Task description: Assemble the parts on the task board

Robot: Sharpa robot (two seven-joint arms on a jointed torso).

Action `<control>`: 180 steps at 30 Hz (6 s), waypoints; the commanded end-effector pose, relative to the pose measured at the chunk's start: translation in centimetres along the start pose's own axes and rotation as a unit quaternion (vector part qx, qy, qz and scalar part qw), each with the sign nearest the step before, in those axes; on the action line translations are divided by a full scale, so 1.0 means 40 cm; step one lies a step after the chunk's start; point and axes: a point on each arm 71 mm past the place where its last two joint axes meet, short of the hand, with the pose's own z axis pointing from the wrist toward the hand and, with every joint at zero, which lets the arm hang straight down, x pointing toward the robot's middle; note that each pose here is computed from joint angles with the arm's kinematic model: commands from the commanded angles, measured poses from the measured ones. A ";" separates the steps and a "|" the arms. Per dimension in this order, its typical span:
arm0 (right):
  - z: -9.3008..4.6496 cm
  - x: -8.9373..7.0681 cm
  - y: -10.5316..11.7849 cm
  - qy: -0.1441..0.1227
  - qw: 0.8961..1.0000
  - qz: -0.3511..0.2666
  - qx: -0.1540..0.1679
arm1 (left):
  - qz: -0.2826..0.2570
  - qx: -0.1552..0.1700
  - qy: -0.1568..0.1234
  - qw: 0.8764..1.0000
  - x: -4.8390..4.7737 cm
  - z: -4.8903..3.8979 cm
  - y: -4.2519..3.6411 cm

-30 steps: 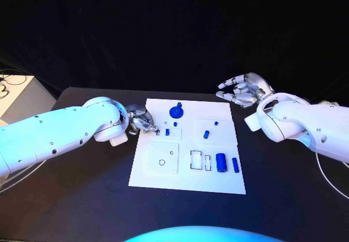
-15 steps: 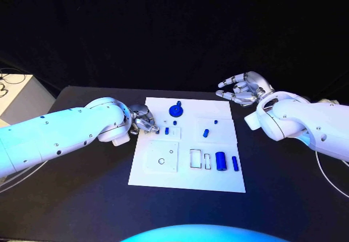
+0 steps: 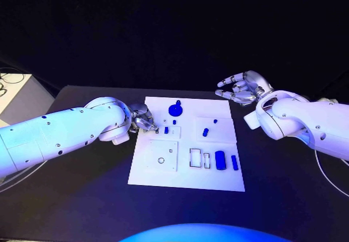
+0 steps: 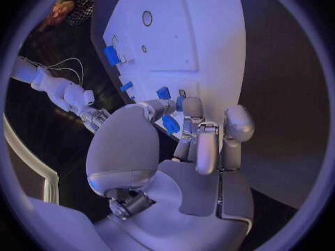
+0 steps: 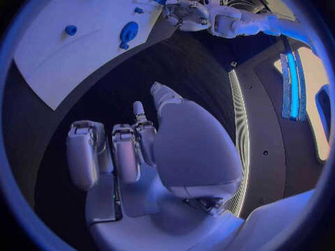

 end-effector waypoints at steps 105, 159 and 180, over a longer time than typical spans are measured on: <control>0.004 0.012 -0.007 0.012 1.000 -0.001 0.002 | 0.062 0.002 0.148 0.987 -0.064 0.059 -0.027; 0.006 0.016 -0.009 0.013 1.000 -0.001 0.004 | 0.023 0.003 0.225 0.974 -0.090 0.065 -0.020; 0.006 0.019 -0.009 0.015 1.000 -0.001 0.003 | 0.036 0.002 0.187 0.982 -0.101 0.081 -0.034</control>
